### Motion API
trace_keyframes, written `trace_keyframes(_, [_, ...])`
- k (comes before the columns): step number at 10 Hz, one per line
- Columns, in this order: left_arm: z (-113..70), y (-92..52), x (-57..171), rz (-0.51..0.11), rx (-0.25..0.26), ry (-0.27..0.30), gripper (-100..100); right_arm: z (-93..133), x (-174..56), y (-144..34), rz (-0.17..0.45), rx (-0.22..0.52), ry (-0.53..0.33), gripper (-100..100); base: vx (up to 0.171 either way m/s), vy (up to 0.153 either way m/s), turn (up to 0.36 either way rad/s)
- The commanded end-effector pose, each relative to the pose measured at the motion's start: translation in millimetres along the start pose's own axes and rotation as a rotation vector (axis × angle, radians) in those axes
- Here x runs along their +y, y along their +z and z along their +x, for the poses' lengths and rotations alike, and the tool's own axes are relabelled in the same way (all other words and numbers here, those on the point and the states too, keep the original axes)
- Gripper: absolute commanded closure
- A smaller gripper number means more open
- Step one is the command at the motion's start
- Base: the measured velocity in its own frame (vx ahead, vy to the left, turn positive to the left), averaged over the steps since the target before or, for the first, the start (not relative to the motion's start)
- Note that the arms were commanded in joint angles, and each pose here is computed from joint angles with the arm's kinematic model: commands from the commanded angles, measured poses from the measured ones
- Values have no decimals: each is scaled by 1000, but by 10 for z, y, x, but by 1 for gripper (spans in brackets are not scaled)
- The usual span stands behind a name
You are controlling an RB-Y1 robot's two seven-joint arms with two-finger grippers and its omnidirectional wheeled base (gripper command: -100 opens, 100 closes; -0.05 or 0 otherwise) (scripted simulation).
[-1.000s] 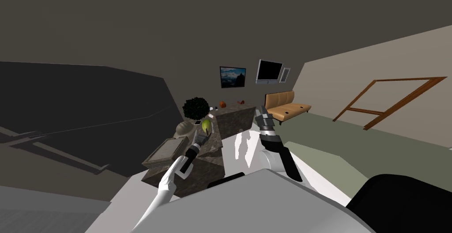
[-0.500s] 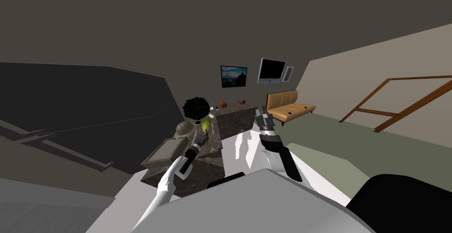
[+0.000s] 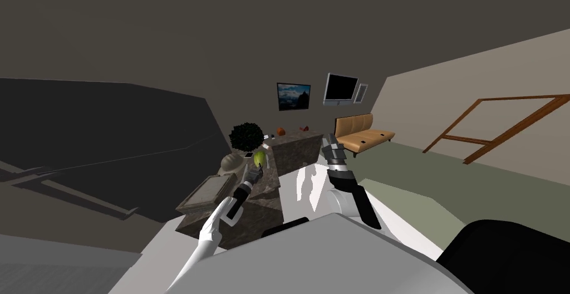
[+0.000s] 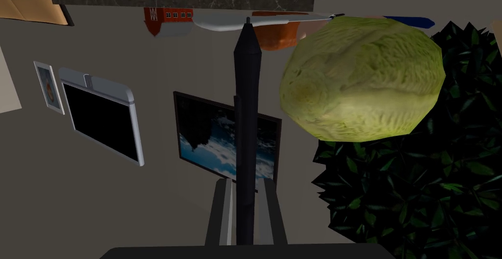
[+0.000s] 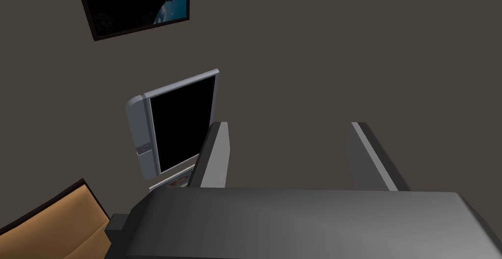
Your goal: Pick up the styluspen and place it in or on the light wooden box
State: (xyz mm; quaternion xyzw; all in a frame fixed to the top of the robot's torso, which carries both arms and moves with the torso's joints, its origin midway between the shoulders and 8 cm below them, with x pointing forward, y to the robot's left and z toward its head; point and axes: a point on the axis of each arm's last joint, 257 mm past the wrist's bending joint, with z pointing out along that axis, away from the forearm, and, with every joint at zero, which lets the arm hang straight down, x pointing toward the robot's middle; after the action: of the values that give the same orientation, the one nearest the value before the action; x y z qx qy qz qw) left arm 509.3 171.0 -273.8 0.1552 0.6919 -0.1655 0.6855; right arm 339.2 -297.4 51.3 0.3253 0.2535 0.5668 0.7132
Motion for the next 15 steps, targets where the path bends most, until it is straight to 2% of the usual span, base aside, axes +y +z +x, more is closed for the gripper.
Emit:
trace_keyframes(1, [17, 21, 26, -15, 1, 2, 100, 0, 0, 0, 0, 0, 0, 0, -60, 59, -145])
trace_keyframes(6, [61, 69, 113, -59, 6, 1, 100, 0, 0, 0, 0, 0, 0, 0, -70, 54, -92])
trace_keyframes(7, [20, 83, 97, -52, -2, 1, 100, 0, 0, 0, 0, 0, 0, 0, -37, 21, -13])
trace_keyframes(8, [24, 84, 99, -53, -1, 3, 0, -1, 0, 0, 0, 0, 0, 0, -7, 4, 2])
trace_keyframes(9, [-22, 54, 121, -40, -6, 13, 100, -1, 0, -1, 0, 0, 0, 0, -89, 59, -34])
trace_keyframes(15, [-260, -25, 246, 8, -17, 55, 100, -1, 0, 0, 0, 0, 0, 0, -141, 141, -44])
